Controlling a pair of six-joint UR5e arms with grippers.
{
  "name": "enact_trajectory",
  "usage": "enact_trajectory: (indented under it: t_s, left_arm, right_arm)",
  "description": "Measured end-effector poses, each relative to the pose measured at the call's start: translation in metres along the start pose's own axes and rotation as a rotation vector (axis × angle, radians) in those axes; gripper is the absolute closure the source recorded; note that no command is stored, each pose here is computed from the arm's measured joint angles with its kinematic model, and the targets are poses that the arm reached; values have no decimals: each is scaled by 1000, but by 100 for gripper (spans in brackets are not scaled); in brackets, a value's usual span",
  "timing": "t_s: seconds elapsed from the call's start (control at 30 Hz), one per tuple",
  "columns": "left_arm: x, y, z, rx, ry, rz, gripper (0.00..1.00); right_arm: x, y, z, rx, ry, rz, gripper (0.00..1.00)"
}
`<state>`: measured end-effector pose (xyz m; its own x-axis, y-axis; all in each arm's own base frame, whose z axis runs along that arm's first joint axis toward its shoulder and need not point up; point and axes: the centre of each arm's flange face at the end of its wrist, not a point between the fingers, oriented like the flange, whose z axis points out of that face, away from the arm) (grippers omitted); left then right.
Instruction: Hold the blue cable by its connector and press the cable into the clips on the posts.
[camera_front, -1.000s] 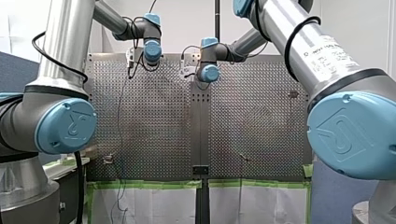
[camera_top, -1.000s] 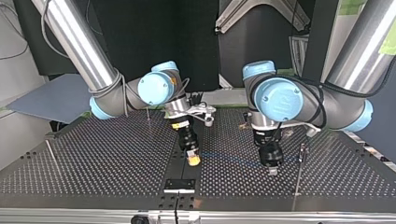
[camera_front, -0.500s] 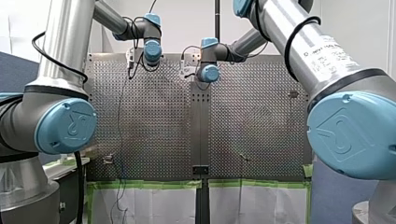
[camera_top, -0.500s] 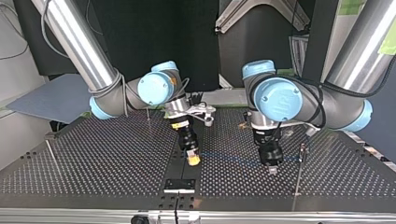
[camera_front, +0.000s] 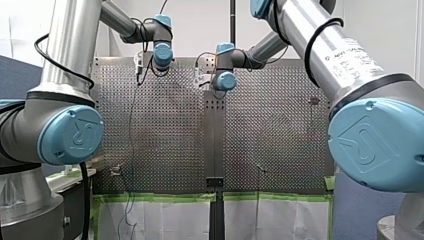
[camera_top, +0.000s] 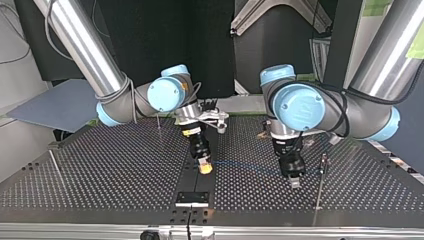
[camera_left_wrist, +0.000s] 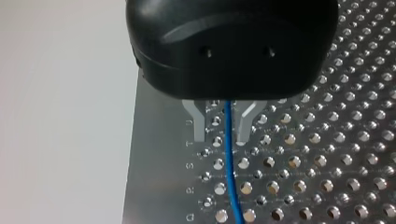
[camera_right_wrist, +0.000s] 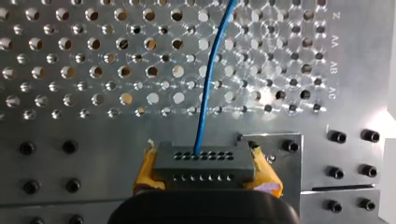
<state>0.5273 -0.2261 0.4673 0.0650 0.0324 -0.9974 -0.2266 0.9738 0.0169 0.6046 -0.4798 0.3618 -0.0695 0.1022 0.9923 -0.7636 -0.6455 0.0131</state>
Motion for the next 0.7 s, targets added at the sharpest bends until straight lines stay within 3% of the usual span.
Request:
enact_trajectory:
  t_s: [0.03,0.07,0.7]
  left_arm:
    - [0,0,0,0,0,0,86]
    - [0,0,0,-1,0,-1,100]
    - [0,-3,-2,5,3,4,100]
  right_arm:
    - [0,0,0,0,0,0,100]
    - [0,0,0,0,0,0,100]
    - [2,0,0,1,1,1,100]
